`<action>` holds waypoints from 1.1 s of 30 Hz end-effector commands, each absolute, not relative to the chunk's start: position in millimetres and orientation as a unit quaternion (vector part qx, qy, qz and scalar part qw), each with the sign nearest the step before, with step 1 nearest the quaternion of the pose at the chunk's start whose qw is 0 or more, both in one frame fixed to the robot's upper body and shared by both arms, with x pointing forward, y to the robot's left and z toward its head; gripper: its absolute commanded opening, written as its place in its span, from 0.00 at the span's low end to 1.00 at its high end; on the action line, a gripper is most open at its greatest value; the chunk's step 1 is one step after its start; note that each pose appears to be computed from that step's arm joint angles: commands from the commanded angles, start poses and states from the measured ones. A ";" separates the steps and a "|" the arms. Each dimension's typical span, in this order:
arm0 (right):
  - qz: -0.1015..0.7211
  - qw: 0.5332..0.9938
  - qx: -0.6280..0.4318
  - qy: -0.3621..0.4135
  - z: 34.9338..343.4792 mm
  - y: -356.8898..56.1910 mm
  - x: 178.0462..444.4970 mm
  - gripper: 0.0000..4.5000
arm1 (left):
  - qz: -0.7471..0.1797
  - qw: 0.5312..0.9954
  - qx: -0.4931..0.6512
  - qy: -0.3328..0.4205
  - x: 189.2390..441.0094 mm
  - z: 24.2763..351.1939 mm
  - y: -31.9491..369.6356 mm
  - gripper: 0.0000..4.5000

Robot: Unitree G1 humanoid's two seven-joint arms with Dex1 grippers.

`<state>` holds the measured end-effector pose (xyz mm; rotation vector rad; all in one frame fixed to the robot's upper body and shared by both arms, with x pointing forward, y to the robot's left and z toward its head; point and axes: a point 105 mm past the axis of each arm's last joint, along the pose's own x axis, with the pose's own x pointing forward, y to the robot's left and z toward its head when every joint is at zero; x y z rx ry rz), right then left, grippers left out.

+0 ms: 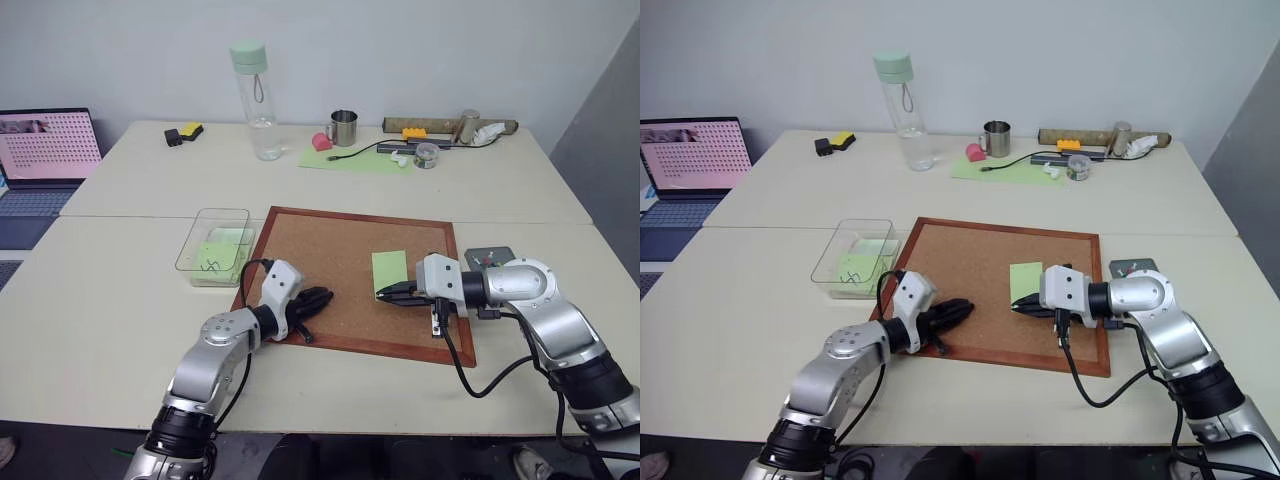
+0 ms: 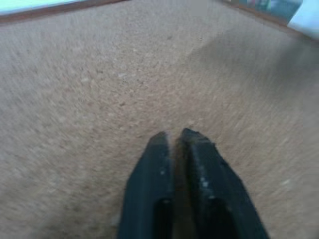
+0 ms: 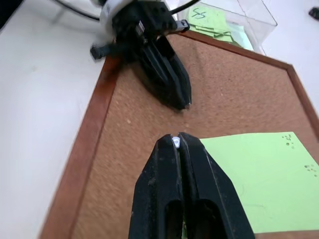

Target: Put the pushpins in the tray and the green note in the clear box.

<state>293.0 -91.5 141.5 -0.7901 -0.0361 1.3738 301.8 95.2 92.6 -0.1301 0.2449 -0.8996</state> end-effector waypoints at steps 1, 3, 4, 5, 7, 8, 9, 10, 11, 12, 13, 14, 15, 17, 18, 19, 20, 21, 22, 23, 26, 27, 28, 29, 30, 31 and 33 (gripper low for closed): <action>0.619 0.677 -0.393 -0.060 155.6 -88.3 293.5 0.00 | -0.486 0.850 -0.185 0.082 284.8 144.5 88.1 0.33; 0.620 0.664 -0.411 -0.081 159.7 -85.8 293.3 0.00 | -0.514 0.818 -0.241 0.093 271.0 153.8 83.0 0.41; 0.618 0.656 -0.422 -0.096 162.4 -83.9 292.9 0.00 | -0.519 0.806 -0.268 0.097 267.9 156.1 81.5 0.45; 0.618 0.645 -0.435 -0.114 165.3 -81.4 291.6 0.00 | -0.521 0.797 -0.289 0.104 266.2 156.4 79.5 0.50; 0.616 0.634 -0.445 -0.141 169.8 -77.5 289.2 0.00 | -0.518 0.788 -0.312 0.114 265.9 154.9 76.0 0.59; 0.616 0.630 -0.448 -0.151 171.3 -76.0 288.2 0.00 | -0.516 0.786 -0.319 0.118 266.6 154.0 73.9 0.62; 0.616 0.626 -0.451 -0.159 172.4 -74.9 287.4 0.00 | -0.514 0.786 -0.322 0.121 267.6 153.2 71.6 0.66; 0.616 0.621 -0.455 -0.166 173.5 -73.7 286.4 0.00 | -0.510 0.787 -0.323 0.124 269.5 152.1 68.9 0.71; 0.616 0.617 -0.458 -0.172 174.2 -72.7 285.5 0.00 | -0.505 0.790 -0.324 0.124 272.0 151.7 66.9 0.76; 0.618 0.614 -0.459 -0.176 174.7 -71.5 284.3 0.00 | -0.500 0.794 -0.323 0.124 275.1 150.6 65.1 0.81; 0.619 0.610 -0.461 -0.180 174.9 -70.4 283.2 0.00 | -0.494 0.798 -0.323 0.124 277.9 149.6 64.0 0.85; 0.622 0.606 -0.461 -0.182 174.9 -69.3 281.8 0.00 | -0.492 0.798 -0.326 0.123 279.1 149.6 62.7 0.85; 0.623 0.604 -0.461 -0.184 174.8 -68.5 280.5 0.00 | -0.491 0.797 -0.328 0.123 279.8 149.6 61.5 0.85; 0.626 0.600 -0.461 -0.187 174.2 -67.3 278.7 0.00 | -0.492 0.796 -0.330 0.123 280.4 149.7 58.8 0.85; 0.627 0.600 -0.461 -0.187 174.1 -66.9 278.2 0.00 | -0.492 0.796 -0.330 0.122 281.0 150.1 57.5 0.85; 0.628 0.599 -0.460 -0.188 173.9 -66.3 277.4 0.00 | -0.493 0.797 -0.328 0.121 281.9 150.4 55.6 0.85; 0.629 0.598 -0.460 -0.189 173.7 -65.6 276.7 0.00 | -0.494 0.797 -0.326 0.119 282.6 151.0 53.5 0.85; 0.630 0.597 -0.459 -0.190 173.7 -65.1 276.2 0.00 | -0.494 0.798 -0.324 0.119 283.1 151.3 52.1 0.85; 0.631 0.596 -0.458 -0.191 173.7 -64.4 275.4 0.00 | -0.498 0.799 -0.316 0.117 283.1 151.6 49.2 0.85; 0.632 0.596 -0.457 -0.192 173.7 -63.6 274.8 0.00 | -0.505 0.797 -0.311 0.114 282.3 152.6 45.8 0.85; 0.635 0.594 -0.455 -0.193 172.2 -61.5 273.2 0.00 | -0.503 0.800 -0.312 0.103 285.8 154.0 41.0 0.77; 0.636 0.594 -0.454 -0.193 171.7 -61.0 272.8 0.00 | -0.504 0.799 -0.312 0.101 286.0 154.1 40.3 0.75; 0.636 0.593 -0.453 -0.193 171.4 -60.5 272.4 0.00 | -0.505 0.799 -0.312 0.100 286.1 154.0 40.0 0.70; 0.637 0.593 -0.453 -0.193 171.2 -60.1 272.0 0.00 | -0.506 0.798 -0.312 0.098 285.8 154.0 39.2 0.68; 0.638 0.593 -0.453 -0.194 171.1 -59.9 271.7 0.00 | -0.508 0.798 -0.308 0.099 285.1 153.4 38.1 0.61; 0.638 0.592 -0.452 -0.194 170.9 -59.7 271.5 0.00 | -0.508 0.800 -0.302 0.100 284.8 151.7 36.9 0.58; 0.639 0.591 -0.452 -0.194 170.1 -59.6 271.1 0.00 | -0.510 0.805 -0.285 0.106 283.7 146.3 34.8 0.51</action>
